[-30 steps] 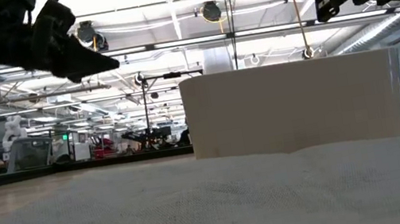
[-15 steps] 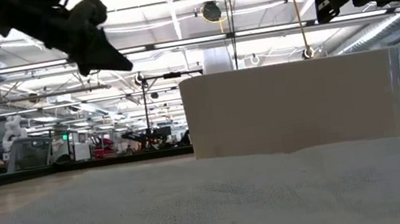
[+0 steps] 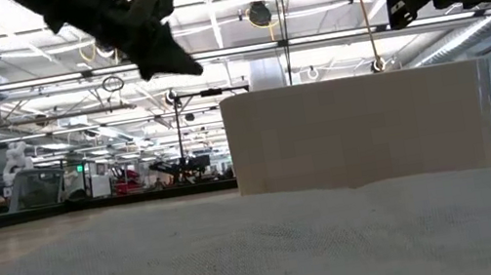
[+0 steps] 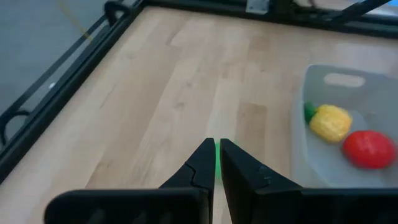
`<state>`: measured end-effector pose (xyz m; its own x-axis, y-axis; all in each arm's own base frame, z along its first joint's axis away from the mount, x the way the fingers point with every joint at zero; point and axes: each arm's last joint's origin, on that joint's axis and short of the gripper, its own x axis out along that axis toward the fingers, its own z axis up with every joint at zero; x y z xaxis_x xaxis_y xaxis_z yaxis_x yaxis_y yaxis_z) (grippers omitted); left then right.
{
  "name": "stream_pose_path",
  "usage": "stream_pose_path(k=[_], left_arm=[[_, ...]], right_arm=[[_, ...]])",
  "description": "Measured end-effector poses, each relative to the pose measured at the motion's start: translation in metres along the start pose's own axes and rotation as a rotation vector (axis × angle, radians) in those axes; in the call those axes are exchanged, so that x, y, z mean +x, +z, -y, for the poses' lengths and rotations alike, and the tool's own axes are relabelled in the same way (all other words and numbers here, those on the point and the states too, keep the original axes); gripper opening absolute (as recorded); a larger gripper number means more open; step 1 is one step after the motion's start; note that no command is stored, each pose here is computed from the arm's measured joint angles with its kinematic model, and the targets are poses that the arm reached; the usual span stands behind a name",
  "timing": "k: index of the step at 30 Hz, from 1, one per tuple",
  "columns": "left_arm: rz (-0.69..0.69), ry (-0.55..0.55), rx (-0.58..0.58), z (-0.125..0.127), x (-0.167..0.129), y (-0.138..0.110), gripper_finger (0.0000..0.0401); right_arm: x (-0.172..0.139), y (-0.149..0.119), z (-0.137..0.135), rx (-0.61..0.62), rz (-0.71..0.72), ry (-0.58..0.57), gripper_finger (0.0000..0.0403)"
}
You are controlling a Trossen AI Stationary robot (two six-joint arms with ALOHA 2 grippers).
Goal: Pick and placing Produce into tupperware
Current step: Put the green pear into the gray bin
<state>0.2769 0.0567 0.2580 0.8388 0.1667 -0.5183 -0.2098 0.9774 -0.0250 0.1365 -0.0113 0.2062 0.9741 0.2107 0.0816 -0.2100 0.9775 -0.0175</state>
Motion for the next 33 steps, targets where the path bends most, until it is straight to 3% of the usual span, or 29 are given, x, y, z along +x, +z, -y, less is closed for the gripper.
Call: stream_pose_path(k=[10, 20, 33], left_arm=[[0.051, -0.136, 0.049, -0.003, 0.013, 0.05, 0.0026], [-0.103, -0.097, -0.012, -0.006, 0.038, 0.091, 0.0026], [-0.363, -0.079, -0.064, -0.007, 0.065, 0.097, 0.0026]], right_arm=[[0.0, -0.001, 0.0, 0.009, -0.007, 0.0, 0.0], [0.0, -0.004, 0.0, 0.023, -0.041, -0.003, 0.0], [0.0, -0.004, 0.001, 0.026, -0.038, -0.008, 0.0]])
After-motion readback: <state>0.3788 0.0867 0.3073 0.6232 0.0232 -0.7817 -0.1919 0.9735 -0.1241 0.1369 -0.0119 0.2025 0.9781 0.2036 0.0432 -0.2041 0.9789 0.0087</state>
